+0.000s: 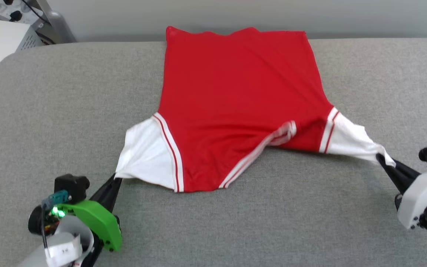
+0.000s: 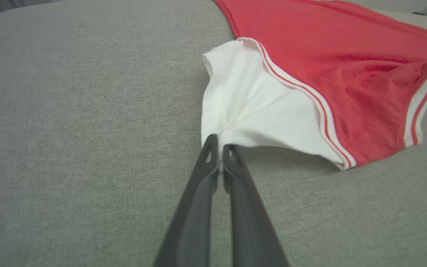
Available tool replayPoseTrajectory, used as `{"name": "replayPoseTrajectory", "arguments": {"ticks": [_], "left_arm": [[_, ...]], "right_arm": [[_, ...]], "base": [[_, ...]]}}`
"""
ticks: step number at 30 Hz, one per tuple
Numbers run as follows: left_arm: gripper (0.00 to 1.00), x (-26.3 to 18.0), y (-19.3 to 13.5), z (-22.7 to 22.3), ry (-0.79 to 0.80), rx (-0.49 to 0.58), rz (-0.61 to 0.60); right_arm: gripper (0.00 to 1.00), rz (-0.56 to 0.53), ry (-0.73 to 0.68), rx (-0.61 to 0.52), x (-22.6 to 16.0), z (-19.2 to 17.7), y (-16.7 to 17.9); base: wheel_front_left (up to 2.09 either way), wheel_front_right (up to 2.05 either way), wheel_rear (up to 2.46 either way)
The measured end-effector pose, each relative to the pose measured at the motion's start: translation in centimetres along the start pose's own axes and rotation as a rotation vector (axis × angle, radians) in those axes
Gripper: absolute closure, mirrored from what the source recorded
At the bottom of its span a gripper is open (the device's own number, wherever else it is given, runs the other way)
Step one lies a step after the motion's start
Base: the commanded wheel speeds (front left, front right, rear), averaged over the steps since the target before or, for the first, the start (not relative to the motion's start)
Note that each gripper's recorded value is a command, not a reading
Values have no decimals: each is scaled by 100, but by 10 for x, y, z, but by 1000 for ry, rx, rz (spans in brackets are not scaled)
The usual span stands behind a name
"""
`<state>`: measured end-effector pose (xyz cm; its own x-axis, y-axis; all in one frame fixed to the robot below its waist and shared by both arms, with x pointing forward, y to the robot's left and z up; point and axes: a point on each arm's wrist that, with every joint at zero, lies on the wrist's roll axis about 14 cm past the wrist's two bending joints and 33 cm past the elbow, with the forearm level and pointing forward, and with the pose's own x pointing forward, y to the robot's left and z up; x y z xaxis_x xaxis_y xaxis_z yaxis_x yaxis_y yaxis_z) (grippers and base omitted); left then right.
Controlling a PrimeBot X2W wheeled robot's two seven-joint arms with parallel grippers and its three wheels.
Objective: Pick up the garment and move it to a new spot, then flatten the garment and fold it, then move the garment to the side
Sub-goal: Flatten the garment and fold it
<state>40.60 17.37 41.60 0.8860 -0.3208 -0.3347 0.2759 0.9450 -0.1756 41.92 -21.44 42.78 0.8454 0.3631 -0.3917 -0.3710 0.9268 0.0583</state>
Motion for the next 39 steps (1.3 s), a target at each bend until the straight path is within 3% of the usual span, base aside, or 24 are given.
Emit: {"name": "replayPoseTrajectory", "arguments": {"ticks": [9, 10, 13, 17, 18, 19, 20, 27, 33, 39], "left_arm": [[100, -45, -3, -37, 54, -68, 69], [100, -54, -4, -49, 74, -92, 87], [100, -58, -3, -57, 91, -109, 105], [100, -58, -2, -59, 91, -108, 112], [100, -57, -2, -57, 83, -107, 113], [100, -56, -3, -52, 62, -100, 111], [100, -55, -5, -50, 56, -89, 107], [100, -45, -13, -25, -32, -50, 101], [100, -28, -17, 4, -122, -38, 93], [100, -11, -17, 15, -161, -32, 91]], "right_arm": [[100, -91, 77, 95, -61, -53, -10], [100, -97, 145, 130, -75, -79, -5], [100, -94, 215, 164, -85, -100, 2], [100, -97, 229, 184, -84, -102, 4], [95, -96, 228, 178, -83, -101, 4], [7, -95, 224, 177, -79, -93, 3], [0, -97, 207, 170, -76, -87, 1], [0, -126, 13, 81, -54, 3, -32], [0, -162, -199, -61, -22, 125, -61], [0, -135, -137, -122, 35, 181, -62]], "base": [[0, 0, 0], [0, 0, 0], [0, 0, 0], [0, 0, 0], [0, 0, 0], [0, 0, 0], [0, 0, 0], [0, 0, 0], [0, 0, 0], [0, 0, 0]]}}
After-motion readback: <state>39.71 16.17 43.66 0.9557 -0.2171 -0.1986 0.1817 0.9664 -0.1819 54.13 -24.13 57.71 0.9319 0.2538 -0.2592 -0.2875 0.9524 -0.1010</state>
